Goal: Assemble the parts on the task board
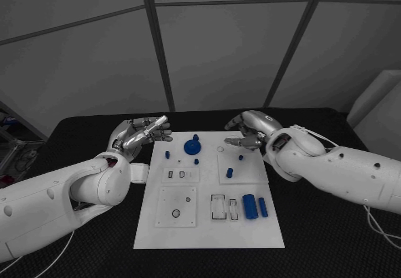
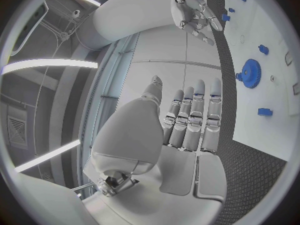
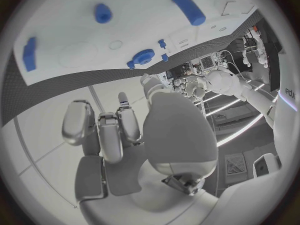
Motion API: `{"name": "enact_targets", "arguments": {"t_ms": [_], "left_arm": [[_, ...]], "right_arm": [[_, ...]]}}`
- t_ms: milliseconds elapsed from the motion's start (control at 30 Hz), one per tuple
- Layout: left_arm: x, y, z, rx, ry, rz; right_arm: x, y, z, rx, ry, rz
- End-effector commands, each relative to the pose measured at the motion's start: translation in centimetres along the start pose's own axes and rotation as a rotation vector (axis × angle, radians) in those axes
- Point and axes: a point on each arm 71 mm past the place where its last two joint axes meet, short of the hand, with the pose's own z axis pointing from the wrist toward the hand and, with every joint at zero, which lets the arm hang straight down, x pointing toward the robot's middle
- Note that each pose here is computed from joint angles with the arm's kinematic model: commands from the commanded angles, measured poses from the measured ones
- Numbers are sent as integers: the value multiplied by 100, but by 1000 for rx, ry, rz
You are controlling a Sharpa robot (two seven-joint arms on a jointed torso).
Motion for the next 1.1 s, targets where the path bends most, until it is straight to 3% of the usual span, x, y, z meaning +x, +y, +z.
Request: {"name": "enact_targets", "arguments": {"t_ms": [33,267,433,1100], "left_arm": [[15,-19,1,13,16,-1],[11,-20,-2,13,17,-2],[10,-17,0,14,16,-1],[12,-11,6,14,17,-2]], "right_arm": [[-67,-91,-105,-61,36,127],[-247,-642,-303,27,36,150],[-285,-839,-344,70,43,156],[-120,-940,-277,126,133,166]]}}
